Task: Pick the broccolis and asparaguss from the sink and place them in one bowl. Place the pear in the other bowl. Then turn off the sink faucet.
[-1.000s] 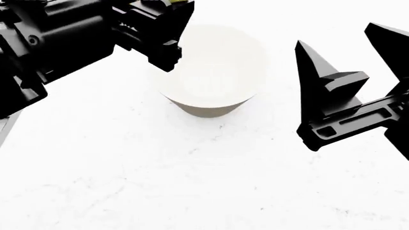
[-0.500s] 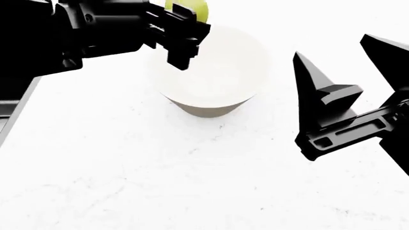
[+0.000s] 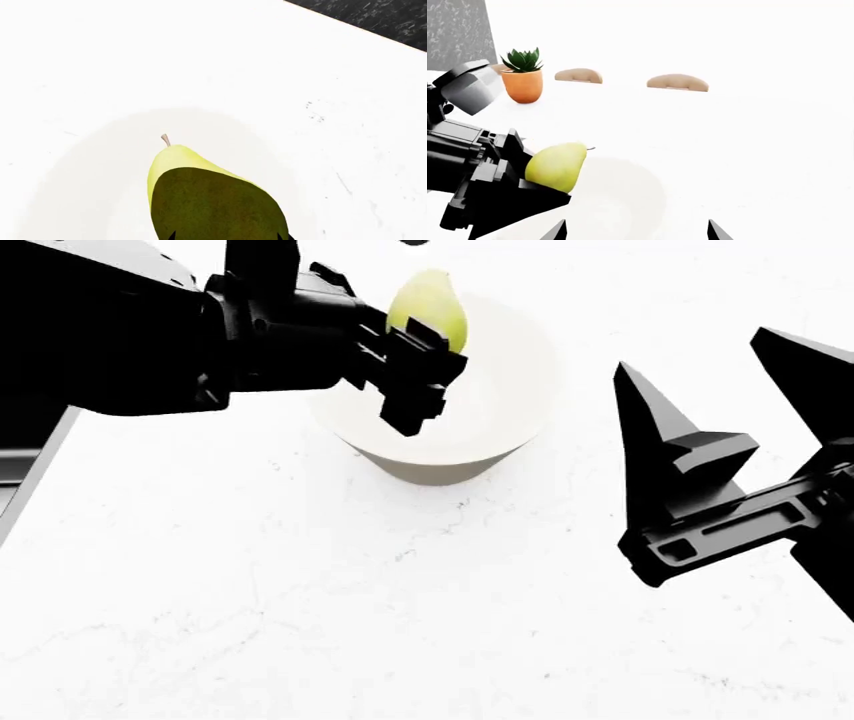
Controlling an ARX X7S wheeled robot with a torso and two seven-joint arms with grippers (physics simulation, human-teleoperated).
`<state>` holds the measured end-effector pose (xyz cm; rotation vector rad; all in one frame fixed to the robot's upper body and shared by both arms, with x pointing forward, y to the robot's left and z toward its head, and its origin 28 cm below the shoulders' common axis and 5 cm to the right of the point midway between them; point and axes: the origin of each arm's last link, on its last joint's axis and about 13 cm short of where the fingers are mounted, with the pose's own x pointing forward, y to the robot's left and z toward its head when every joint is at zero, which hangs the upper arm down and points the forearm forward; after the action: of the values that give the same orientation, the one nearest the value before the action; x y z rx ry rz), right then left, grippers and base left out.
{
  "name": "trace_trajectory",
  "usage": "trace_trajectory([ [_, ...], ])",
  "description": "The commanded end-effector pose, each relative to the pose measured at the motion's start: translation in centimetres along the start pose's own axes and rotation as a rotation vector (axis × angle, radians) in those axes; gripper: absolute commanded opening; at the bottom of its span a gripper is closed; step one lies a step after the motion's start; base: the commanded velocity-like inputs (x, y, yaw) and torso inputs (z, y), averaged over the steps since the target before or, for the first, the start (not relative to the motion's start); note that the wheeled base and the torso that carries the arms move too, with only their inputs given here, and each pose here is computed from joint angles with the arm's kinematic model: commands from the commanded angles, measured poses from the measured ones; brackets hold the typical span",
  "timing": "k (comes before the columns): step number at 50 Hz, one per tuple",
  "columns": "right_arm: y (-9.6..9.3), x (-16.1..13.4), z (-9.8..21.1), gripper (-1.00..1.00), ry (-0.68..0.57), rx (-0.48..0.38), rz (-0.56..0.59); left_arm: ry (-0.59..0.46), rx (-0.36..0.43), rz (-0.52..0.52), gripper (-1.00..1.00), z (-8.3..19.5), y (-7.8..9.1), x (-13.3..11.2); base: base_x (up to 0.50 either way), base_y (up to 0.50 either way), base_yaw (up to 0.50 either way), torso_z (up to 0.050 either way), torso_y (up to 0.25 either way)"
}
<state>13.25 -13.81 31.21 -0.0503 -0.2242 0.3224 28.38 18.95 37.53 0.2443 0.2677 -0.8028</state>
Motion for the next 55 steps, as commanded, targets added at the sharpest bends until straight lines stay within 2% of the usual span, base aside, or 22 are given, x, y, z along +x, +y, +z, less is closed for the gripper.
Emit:
trace_trajectory([
  [1, 0.0, -0.1, -0.1, 1.00, 0.001, 0.003, -0.003, 0.035, 0.009, -0.014, -1.00, -0.2, 0.2, 1.0, 0.00, 0.00, 0.00, 0.000, 0.000],
  [21, 0.0, -0.2, -0.2, 1.00, -0.001, 0.002, -0.003, 0.059, 0.026, -0.023, -1.00, -0.5, 0.4, 1.3, 0.00, 0.00, 0.00, 0.000, 0.000],
  [22, 0.0, -0.2, -0.2, 1.00, -0.001, 0.002, -0.001, 0.057, 0.028, -0.024, 1.00, -0.5, 0.3, 1.2, 0.00, 0.00, 0.00, 0.000, 0.000],
  [40, 0.3, -0.6, 0.0, 1.00, -0.007, -0.003, 0.005, 0.011, 0.053, -0.009, 1.00, 0.3, -0.1, 0.0, 0.00, 0.00, 0.00, 0.000, 0.000],
  [48, 0.5, -0.4, 0.3, 1.00, -0.004, -0.014, 0.014, -0.093, 0.057, -0.018, 1.00, 1.1, -0.9, -2.2, 0.00, 0.00, 0.00, 0.000, 0.000],
  [55, 0.7, 0.0, 0.7, 1.00, 0.004, -0.035, 0.022, -0.162, 0.129, 0.046, 1.00, 0.3, -1.2, -4.1, 0.00, 0.00, 0.00, 0.000, 0.000],
])
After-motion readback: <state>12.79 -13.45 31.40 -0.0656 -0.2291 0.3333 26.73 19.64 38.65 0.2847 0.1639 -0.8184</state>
